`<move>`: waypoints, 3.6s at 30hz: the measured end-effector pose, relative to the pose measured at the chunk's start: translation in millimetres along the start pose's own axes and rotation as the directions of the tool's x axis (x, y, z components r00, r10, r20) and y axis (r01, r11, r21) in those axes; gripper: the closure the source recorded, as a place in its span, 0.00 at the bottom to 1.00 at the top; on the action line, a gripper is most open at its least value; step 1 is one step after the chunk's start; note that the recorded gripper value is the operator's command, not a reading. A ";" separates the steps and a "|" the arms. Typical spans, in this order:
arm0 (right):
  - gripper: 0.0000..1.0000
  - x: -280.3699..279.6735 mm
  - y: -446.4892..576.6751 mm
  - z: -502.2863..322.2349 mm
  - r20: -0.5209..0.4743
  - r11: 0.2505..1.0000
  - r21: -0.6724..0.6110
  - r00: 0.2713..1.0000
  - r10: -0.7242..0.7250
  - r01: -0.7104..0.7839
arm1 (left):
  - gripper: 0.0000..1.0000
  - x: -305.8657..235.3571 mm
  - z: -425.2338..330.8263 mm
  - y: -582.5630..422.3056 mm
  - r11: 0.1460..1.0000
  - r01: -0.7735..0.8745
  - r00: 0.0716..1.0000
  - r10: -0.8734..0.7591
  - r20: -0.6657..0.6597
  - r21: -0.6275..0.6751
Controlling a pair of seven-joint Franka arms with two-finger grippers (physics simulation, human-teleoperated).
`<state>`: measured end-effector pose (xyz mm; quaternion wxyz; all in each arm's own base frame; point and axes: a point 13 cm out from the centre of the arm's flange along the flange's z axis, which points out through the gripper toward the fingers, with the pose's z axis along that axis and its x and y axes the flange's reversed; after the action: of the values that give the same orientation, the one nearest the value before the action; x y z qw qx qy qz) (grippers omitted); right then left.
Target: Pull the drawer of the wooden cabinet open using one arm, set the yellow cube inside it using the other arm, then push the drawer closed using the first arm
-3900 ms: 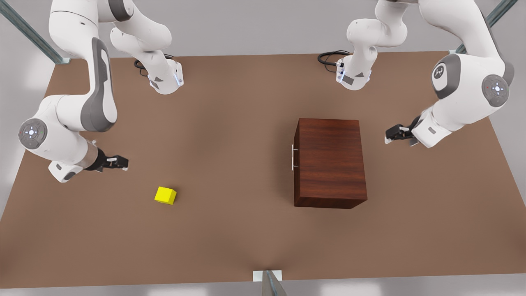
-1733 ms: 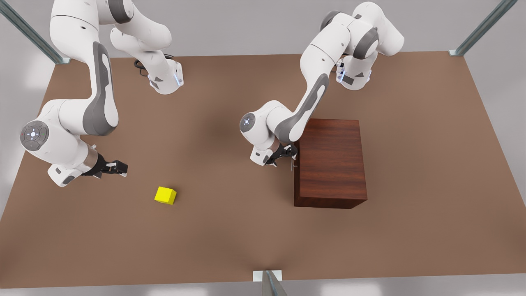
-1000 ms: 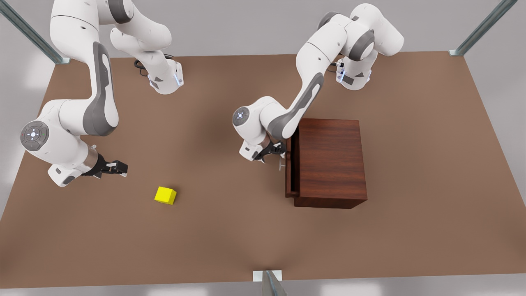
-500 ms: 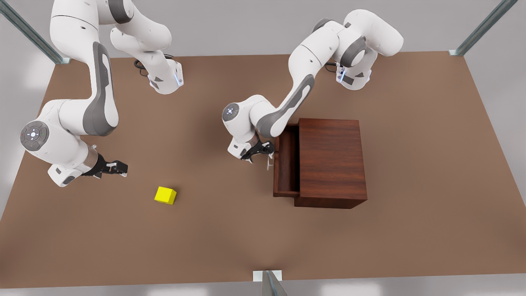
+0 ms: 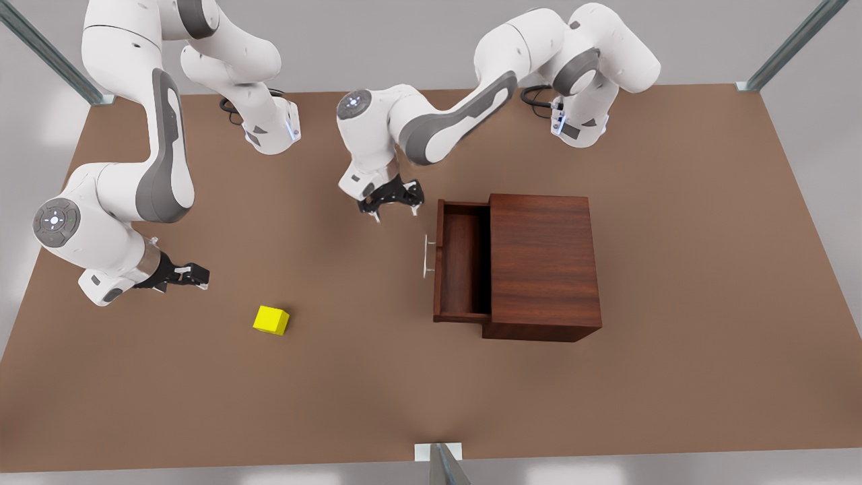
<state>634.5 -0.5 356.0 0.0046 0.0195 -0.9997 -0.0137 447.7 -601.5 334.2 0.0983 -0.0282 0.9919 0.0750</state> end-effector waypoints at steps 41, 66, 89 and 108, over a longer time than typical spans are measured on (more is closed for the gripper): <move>0.00 -17.6 77.7 252.9 -0.063 0.865 0.076 0.864 0.500 -0.496 | 0.00 -176.2 54.6 553.6 0.977 0.006 0.923 0.076 -0.376 0.213; 0.00 -5.4 76.6 310.4 -0.104 0.916 0.103 0.912 0.398 -0.388 | 0.00 -173.0 57.0 552.2 0.962 -0.101 0.914 0.190 -0.357 0.253; 0.41 -23.0 101.4 281.3 -0.069 0.940 0.006 0.937 0.341 -0.342 | 0.00 -174.2 55.5 549.4 0.960 -0.112 0.915 0.201 -0.350 0.257; 0.40 7.0 440.0 34.2 -0.056 0.922 -0.161 0.936 0.347 -0.351 | 0.00 -180.1 55.0 554.7 0.967 -0.100 0.926 0.176 -0.332 0.234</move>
<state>610.1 439.7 334.0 0.0219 -0.1591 -0.9822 -0.0971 595.4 -38.1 396.2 -0.0831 0.0399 0.9952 -0.0313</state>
